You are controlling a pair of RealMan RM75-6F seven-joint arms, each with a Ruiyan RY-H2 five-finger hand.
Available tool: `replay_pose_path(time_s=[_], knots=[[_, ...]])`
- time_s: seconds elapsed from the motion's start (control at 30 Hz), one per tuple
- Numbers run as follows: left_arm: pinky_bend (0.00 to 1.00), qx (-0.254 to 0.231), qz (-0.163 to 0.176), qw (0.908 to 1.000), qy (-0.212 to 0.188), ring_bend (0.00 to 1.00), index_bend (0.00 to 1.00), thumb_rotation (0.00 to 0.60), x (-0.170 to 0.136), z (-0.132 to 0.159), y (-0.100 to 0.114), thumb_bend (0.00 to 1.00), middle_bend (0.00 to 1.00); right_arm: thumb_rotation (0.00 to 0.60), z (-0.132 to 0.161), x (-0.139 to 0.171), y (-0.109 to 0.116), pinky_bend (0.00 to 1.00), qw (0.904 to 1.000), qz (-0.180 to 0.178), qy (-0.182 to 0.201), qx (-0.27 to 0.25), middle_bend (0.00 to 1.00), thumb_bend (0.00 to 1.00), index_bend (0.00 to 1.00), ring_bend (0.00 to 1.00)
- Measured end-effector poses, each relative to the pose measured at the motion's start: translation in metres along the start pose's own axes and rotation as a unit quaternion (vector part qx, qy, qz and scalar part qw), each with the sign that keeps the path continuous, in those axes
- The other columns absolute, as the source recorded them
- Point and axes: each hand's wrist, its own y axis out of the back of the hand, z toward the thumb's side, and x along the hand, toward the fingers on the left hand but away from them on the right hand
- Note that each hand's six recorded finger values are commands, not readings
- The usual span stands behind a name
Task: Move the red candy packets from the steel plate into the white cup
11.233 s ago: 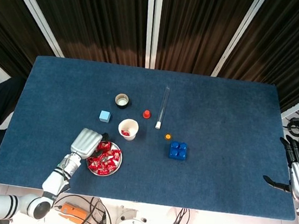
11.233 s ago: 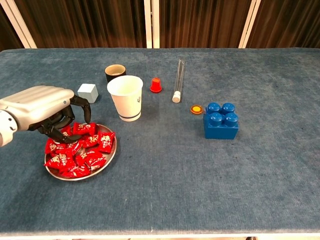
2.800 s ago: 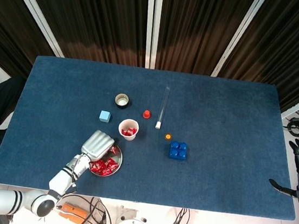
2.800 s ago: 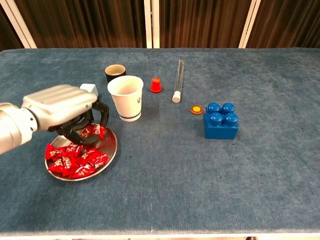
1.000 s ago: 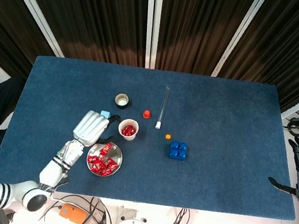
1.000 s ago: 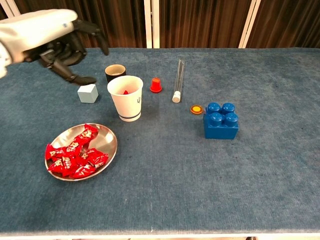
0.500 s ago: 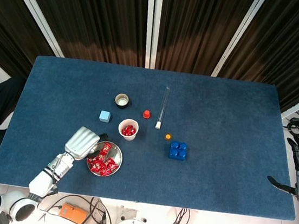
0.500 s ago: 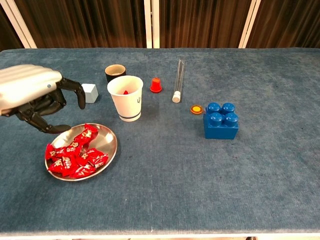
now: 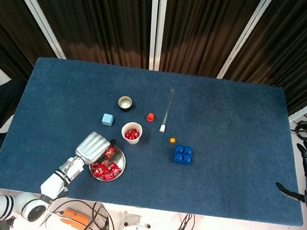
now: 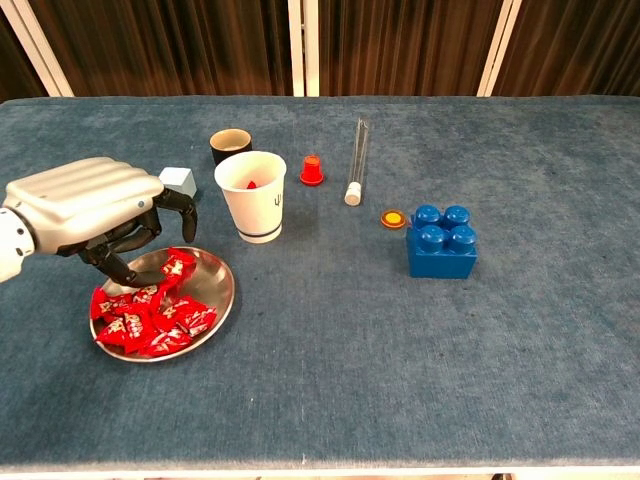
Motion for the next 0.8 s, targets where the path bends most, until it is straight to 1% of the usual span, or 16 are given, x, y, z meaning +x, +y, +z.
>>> replay_pose_path(time_s=[0.1,0.47,0.8], knots=[[0.79,0.008,-0.003,1.0,0.001,0.78,0.42,0.6,0.002,0.001,-0.003,0.19,0.85,0.6,0.0,0.0,-0.001,0.09,1.0,0.001,-0.001,0.0,0.06,0.16,0.0,0.0],[0.79,0.013,-0.015,0.9998,-0.001,0.78,0.42,0.6,0.005,0.005,-0.01,0.18,0.85,0.6,0.0,-0.002,-0.003,0.09,1.0,0.004,-0.003,0.0,0.06,0.16,0.0,0.0],[0.79,0.027,-0.018,0.9994,0.011,0.78,0.42,0.6,0.007,-0.002,-0.01,0.18,0.85,0.6,0.0,-0.002,-0.003,0.09,1.0,0.006,-0.004,0.002,0.06,0.16,0.0,0.0]])
